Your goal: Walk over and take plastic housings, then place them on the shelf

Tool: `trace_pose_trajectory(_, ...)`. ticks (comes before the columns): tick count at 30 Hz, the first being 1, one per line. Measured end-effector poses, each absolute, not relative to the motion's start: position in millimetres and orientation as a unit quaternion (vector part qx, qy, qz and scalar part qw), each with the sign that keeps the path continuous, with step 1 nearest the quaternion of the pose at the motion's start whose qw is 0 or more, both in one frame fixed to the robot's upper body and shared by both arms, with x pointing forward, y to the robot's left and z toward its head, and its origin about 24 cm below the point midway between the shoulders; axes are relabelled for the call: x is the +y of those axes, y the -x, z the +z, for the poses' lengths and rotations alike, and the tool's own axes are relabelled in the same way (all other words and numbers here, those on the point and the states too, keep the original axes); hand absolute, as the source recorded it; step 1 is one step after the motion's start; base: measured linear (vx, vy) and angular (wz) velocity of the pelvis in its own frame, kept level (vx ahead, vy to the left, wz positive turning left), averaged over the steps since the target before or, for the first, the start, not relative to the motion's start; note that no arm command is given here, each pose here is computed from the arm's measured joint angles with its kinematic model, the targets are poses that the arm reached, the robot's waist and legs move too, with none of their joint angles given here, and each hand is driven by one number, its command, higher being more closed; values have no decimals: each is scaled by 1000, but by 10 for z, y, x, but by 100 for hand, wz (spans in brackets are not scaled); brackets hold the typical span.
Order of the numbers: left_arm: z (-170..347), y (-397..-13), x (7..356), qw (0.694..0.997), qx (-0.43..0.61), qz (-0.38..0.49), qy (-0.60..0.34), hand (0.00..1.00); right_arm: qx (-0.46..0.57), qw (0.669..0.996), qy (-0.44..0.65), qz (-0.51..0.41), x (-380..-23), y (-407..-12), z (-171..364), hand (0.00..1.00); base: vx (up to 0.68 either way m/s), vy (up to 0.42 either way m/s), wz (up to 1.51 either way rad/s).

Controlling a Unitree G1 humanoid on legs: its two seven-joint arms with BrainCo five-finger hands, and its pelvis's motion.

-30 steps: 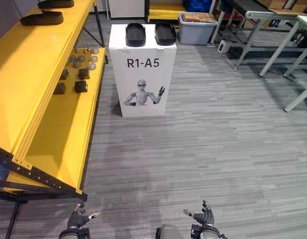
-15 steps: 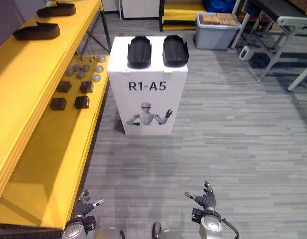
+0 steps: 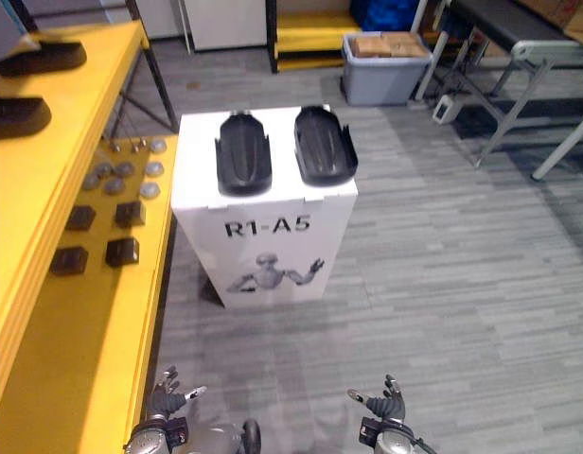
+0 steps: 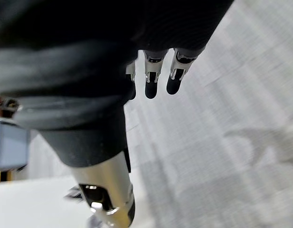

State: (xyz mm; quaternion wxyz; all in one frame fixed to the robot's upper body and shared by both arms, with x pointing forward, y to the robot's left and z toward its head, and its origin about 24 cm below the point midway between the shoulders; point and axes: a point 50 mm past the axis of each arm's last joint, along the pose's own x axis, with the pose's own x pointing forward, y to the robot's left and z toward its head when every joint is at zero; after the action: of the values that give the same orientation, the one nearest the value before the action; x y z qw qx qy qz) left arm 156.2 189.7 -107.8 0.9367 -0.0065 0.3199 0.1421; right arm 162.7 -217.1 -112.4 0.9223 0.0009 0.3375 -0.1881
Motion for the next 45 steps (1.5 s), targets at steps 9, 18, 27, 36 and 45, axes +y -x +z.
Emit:
trace_pose_trajectory(9,-1157,-1564,1807,930,340,142,16,0,376,904,1,-204,-2255,-1422,-1240,0,505,-184,35)
trace_pose_trajectory(18,-1161,-1508,1735,928,340,150,38,0,365,902,-27,-228,-2206,-1282,-1221,0,377,11,7)
trace_pose_trajectory(27,-1201,-1366,1865,922,355,152,18,0,208,937,42,-277,-2660,-1519,-551,0,32,20,-12)
trace_pose_trajectory(36,-1265,-1125,2020,913,385,137,-19,0,50,940,186,-282,-3130,-1783,319,0,-9,28,-4)
trace_pose_trajectory(45,-1294,-1073,1970,912,395,107,-30,0,-65,951,241,-182,-2820,-2612,810,0,-51,23,8)
